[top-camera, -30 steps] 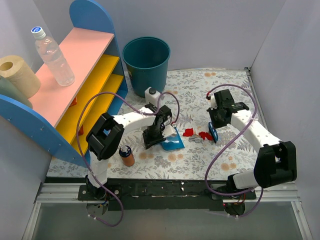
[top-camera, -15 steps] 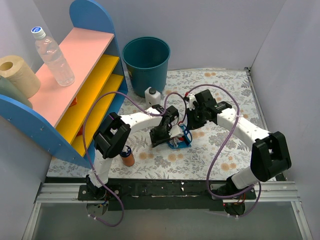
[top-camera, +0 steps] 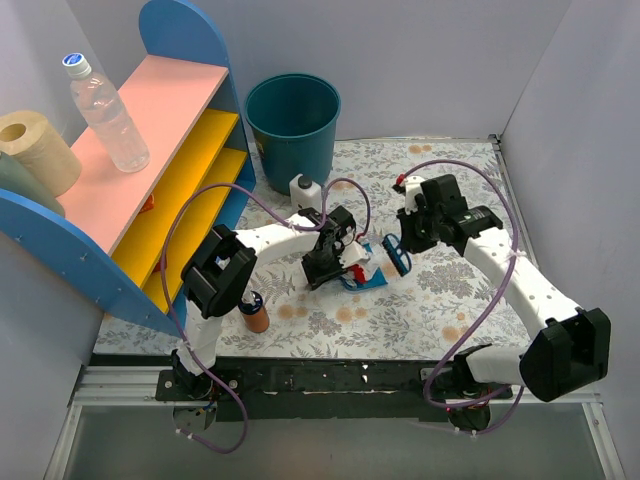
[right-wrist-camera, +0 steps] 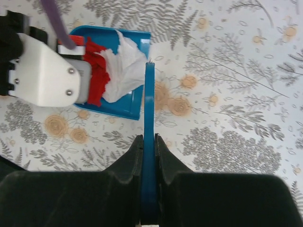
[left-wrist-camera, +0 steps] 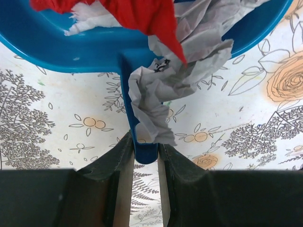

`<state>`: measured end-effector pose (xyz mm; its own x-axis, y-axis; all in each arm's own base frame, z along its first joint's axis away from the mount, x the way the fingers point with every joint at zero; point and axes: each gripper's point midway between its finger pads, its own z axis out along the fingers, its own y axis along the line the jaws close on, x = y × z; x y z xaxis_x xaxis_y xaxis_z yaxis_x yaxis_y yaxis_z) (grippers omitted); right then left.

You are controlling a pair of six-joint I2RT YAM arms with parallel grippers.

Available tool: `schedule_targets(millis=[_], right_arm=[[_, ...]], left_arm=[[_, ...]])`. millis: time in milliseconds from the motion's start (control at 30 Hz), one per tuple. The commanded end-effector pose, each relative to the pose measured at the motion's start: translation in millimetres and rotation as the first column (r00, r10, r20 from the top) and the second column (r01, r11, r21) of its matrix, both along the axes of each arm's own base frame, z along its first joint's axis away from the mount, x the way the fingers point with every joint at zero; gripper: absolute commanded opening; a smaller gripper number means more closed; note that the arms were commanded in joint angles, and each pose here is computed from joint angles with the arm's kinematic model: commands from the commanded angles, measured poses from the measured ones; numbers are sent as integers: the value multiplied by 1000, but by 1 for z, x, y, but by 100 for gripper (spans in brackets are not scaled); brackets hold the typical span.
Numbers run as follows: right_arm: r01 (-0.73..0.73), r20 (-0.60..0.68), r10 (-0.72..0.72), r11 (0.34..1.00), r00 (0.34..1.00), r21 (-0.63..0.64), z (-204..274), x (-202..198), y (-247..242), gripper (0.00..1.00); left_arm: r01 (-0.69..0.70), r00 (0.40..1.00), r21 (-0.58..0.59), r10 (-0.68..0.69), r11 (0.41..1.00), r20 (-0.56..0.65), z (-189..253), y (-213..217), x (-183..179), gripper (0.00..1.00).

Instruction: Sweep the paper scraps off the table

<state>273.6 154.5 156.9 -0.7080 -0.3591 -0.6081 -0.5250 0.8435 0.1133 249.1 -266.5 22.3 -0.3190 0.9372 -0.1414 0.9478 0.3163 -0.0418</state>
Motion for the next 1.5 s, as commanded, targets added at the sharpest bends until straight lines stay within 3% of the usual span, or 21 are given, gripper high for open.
schedule_targets(millis=[0,267,667,967,1233,1467], right_arm=[[90,40,-88,994,995,-65,3,16,-38,1],[277,7,-277,956,961,-100,-22,28,-91,1],[343,-104,-357,930,928,-129,-72,-9,-113,1],[355,-110,-366,928,924,-110,-74,-13,-115,1],[363,-120,-373,927,920,-98,-75,-11,-115,1],[382,-119,-392,919,912,-97,-75,-9,-119,1]], left_arm=[[-7,997,-128,16,992,76,31,-21,16,0],[-4,994,-185,24,983,105,48,-36,27,0],[-11,991,-251,43,968,125,84,-51,35,0],[0,982,-299,55,954,178,123,-62,47,0],[25,931,-429,135,903,339,197,-71,81,0],[10,847,-448,231,894,479,245,-60,122,0]])
